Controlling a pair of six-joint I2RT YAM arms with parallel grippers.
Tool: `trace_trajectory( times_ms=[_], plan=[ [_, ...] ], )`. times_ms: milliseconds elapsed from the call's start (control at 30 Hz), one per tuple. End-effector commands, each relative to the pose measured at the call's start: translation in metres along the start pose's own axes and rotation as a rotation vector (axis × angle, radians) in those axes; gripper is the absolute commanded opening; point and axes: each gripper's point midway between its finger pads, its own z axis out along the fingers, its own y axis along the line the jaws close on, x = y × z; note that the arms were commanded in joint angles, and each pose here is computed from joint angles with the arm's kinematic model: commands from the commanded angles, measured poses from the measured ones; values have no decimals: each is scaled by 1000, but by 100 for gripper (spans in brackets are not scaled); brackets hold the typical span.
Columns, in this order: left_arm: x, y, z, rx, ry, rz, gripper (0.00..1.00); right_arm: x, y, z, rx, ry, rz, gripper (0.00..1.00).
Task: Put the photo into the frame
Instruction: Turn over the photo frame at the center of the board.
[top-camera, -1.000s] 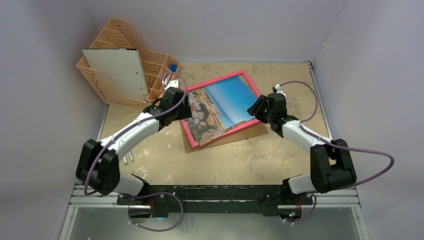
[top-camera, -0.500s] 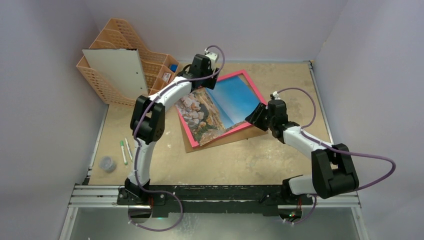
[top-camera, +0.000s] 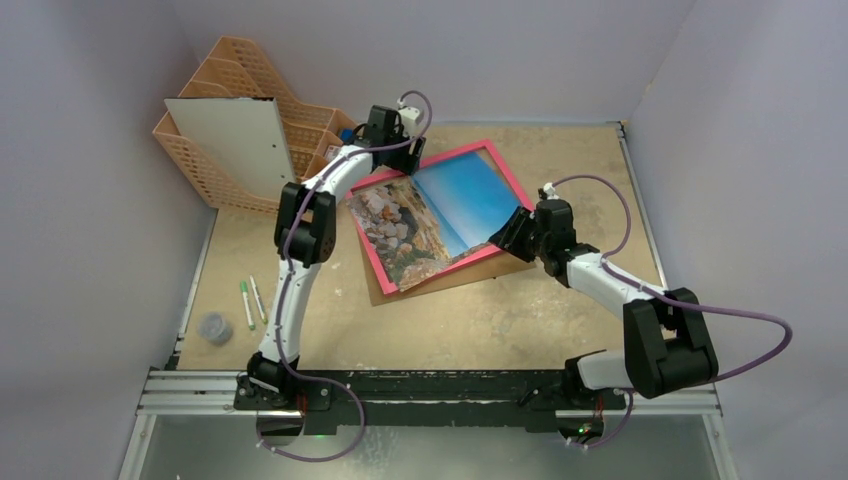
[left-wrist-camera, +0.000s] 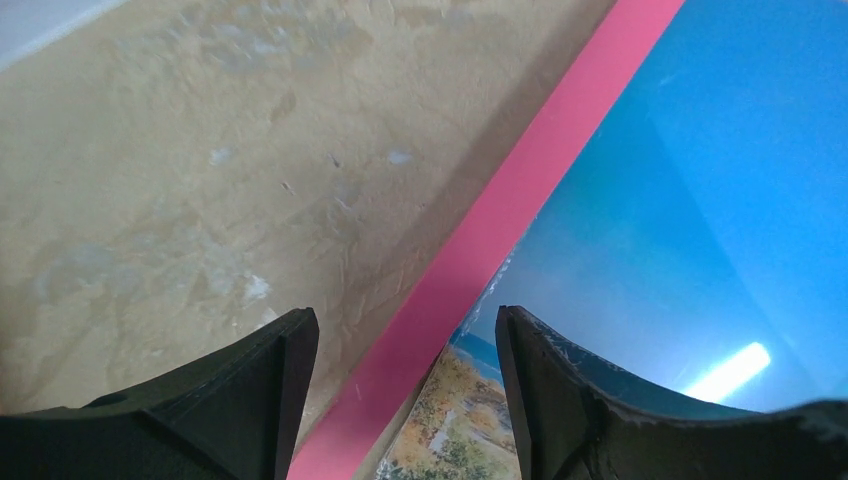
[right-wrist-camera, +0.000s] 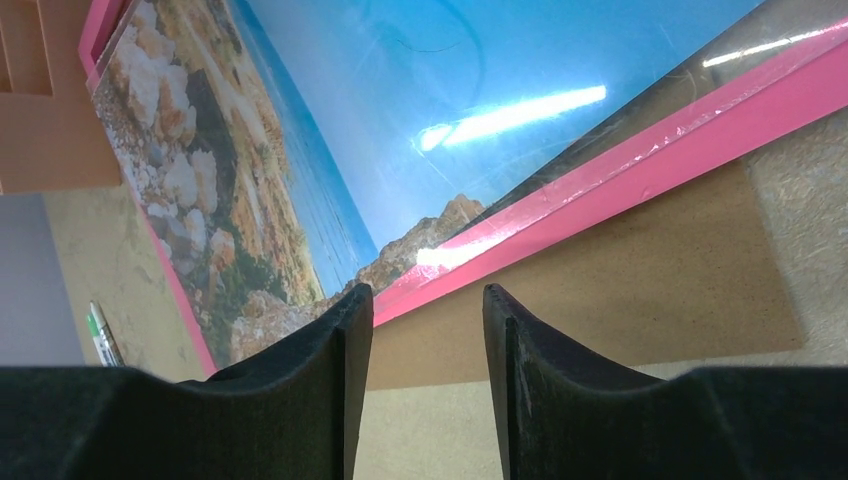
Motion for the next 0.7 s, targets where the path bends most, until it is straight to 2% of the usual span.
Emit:
trace_trajectory(
  times_ms=[0, 233, 467, 667],
  plan=[
    [-9, -8, 3, 101, -30, 28, 68, 1, 2, 0, -13, 0, 10, 47],
    [11, 3, 16, 94, 1, 2, 61, 0, 4, -2, -19, -1, 25, 45],
    [16, -2, 16, 112, 9, 2, 33, 2, 4, 0, -18, 7, 27, 43],
    [12, -17, -5, 109, 27, 13, 9, -4, 11, -3, -34, -5, 36, 43]
  ],
)
